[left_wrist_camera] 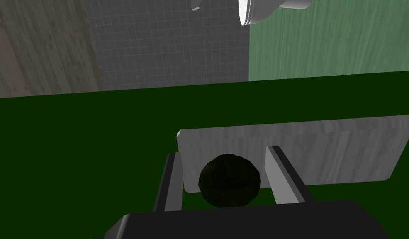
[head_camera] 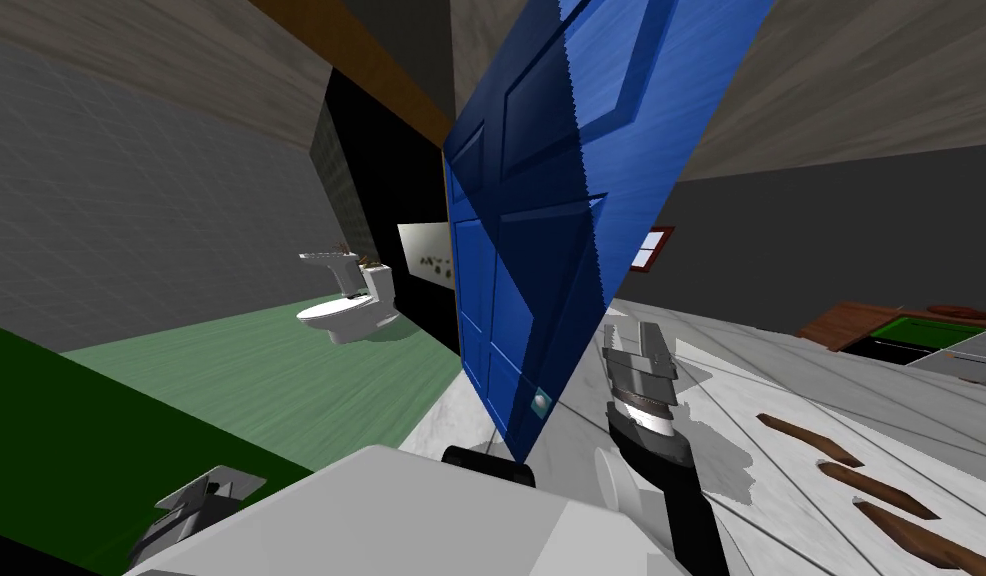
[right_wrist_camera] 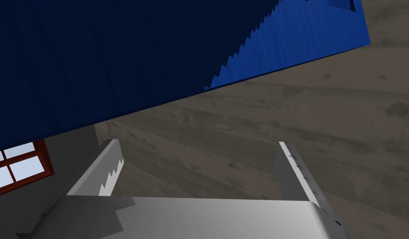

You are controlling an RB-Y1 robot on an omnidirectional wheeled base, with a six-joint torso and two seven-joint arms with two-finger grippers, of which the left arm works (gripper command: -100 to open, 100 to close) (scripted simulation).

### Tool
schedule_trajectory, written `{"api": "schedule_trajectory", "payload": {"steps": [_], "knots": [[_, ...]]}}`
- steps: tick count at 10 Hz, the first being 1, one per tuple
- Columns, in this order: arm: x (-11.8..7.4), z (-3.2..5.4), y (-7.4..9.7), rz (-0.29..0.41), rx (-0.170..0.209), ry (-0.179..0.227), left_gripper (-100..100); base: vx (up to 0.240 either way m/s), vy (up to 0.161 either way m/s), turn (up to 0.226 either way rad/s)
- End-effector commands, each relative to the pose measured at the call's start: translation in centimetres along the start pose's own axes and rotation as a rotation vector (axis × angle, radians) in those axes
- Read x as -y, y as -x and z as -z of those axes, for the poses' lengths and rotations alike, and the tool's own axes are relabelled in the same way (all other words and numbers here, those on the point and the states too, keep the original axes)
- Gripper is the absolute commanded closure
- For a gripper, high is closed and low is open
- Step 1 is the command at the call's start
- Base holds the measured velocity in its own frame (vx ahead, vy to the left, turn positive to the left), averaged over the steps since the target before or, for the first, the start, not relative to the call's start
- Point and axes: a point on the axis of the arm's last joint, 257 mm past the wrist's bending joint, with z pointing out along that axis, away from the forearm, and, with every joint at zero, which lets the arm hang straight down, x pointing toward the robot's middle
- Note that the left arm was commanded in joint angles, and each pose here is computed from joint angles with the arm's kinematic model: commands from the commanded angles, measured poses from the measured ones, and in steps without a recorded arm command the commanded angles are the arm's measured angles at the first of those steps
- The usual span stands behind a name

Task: Pull the door open

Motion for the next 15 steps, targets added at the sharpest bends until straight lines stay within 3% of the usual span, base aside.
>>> {"api": "schedule_trajectory", "payload": {"steps": [1, 5, 15], "knots": [[0.0, -0.01, 0.0, 0.0, 0.0, 0.0, 100, -0.002, -0.018, 0.01], [0.0, -0.01, 0.0, 0.0, 0.0, 0.0, 100, 0.0, -0.002, 0.0], [0.0, 0.17, -4.3, -0.002, -0.176, 0.007, 100, -0.172, -0.105, -0.05]]}}
